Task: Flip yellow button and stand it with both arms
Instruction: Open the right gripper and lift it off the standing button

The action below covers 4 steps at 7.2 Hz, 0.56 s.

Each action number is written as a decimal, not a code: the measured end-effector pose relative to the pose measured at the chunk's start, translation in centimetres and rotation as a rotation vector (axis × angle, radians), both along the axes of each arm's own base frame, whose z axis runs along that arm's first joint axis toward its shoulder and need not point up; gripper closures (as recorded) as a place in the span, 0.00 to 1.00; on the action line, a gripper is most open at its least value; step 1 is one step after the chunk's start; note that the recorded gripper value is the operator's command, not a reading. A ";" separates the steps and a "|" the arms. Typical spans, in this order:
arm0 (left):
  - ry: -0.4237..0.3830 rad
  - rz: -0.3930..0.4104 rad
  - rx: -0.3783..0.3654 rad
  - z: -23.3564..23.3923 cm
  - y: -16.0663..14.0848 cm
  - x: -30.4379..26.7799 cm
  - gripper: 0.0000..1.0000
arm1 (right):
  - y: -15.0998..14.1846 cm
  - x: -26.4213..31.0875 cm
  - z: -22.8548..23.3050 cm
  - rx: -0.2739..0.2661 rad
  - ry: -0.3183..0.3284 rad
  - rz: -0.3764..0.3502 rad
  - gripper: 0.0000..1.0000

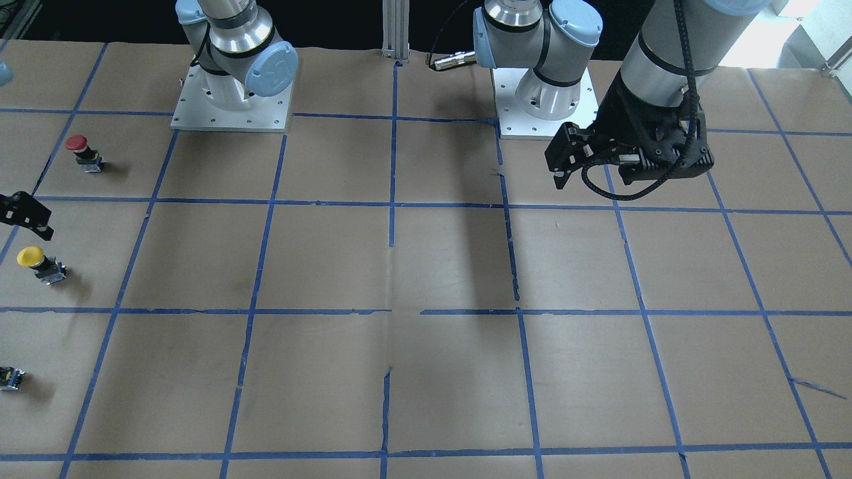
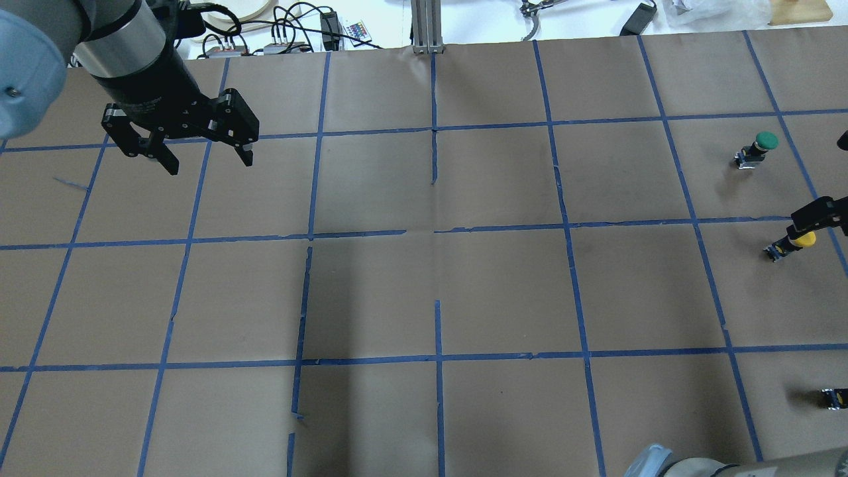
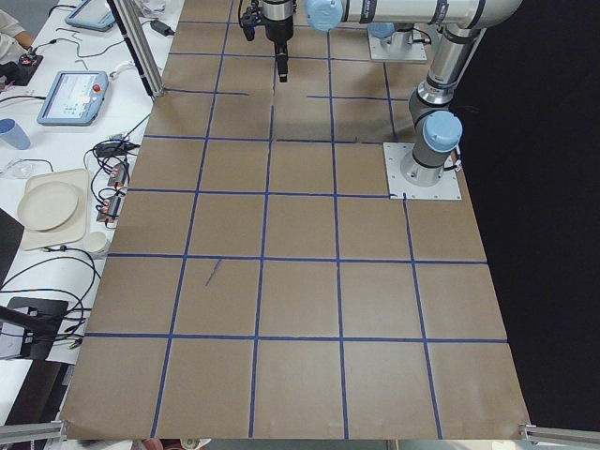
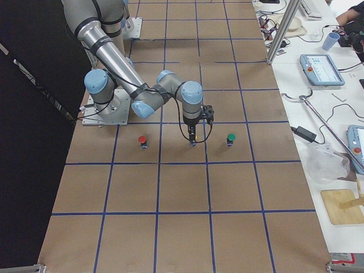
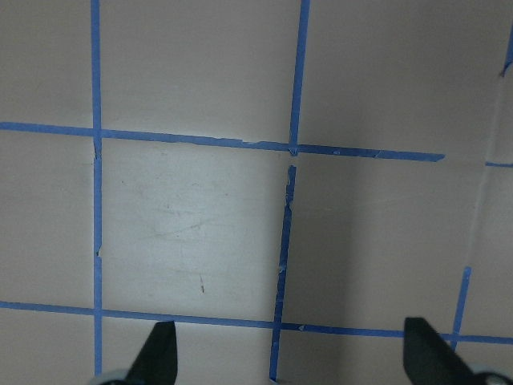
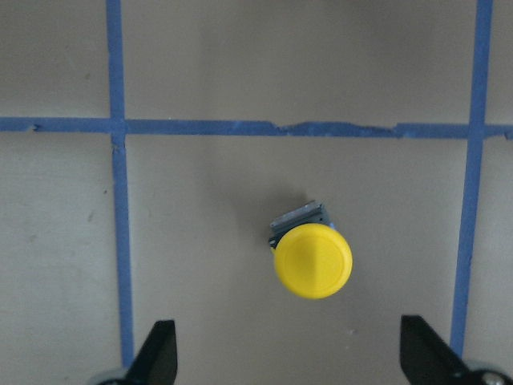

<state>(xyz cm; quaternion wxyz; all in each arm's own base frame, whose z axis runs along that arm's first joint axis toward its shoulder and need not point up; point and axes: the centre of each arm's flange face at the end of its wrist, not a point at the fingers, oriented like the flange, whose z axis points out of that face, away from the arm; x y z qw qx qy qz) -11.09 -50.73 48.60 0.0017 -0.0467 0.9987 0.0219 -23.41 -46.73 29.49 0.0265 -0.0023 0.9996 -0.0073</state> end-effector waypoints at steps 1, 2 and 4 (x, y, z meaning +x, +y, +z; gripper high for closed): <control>0.000 0.002 0.000 0.0 0.0 0.1 0.00 | 0.3 1.2 3.2 0.032 -0.026 -0.068 0.00; -0.001 0.003 -0.001 0.1 0.0 0.1 0.00 | 0.6 3.9 6.3 0.049 -0.036 -0.116 0.00; -0.001 -0.013 -0.011 0.5 -0.1 0.3 0.00 | 1.3 13.5 12.0 0.036 -0.017 -0.093 0.00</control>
